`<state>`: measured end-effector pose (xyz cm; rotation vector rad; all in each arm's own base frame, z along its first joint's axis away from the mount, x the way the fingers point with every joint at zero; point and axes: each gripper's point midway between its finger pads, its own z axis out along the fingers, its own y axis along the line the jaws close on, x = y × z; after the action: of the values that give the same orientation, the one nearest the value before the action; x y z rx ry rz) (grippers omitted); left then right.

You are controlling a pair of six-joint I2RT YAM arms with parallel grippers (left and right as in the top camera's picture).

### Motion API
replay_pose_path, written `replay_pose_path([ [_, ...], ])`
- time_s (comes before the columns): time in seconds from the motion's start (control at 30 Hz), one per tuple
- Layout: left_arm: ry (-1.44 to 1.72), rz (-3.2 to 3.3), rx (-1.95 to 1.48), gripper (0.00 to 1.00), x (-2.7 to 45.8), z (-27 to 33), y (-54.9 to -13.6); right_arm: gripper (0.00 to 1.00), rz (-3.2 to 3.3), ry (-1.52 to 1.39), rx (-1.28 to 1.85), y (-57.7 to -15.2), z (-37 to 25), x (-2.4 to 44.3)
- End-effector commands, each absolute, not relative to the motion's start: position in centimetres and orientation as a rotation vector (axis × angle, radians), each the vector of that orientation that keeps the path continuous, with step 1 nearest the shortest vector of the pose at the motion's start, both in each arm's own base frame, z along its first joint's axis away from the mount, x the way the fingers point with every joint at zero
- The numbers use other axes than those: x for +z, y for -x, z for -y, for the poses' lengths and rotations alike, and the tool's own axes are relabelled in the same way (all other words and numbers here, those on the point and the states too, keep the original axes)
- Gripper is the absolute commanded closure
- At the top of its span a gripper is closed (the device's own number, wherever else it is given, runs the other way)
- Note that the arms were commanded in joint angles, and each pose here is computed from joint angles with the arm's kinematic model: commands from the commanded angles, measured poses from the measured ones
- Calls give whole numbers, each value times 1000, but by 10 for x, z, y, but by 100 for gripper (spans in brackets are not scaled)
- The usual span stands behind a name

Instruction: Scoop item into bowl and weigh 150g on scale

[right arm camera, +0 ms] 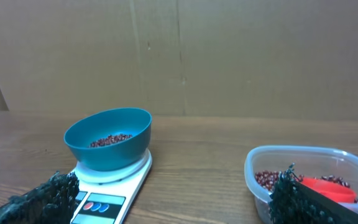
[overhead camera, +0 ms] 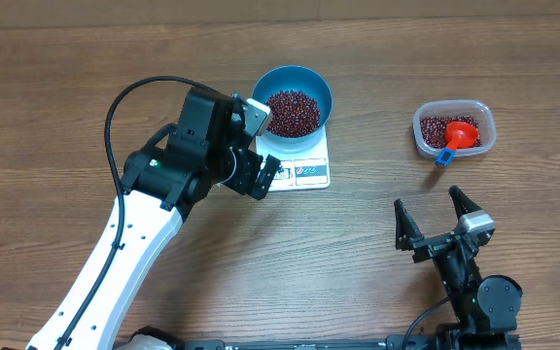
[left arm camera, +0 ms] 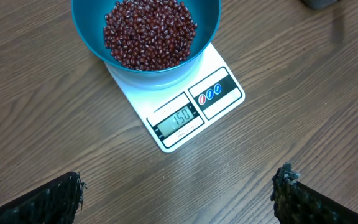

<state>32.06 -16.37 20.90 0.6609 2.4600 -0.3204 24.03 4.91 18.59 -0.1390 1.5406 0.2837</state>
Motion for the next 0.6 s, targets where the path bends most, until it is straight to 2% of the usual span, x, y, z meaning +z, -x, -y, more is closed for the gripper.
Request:
replay_pose_path([
  [0.0, -645, -2455, -318, 0, 211, 163, -321, 0, -1580, 130, 280, -241, -48, 174],
  [0.57, -645, -2455, -318, 1, 211, 163, -321, 0, -1581, 120, 269, -241, -46, 173],
])
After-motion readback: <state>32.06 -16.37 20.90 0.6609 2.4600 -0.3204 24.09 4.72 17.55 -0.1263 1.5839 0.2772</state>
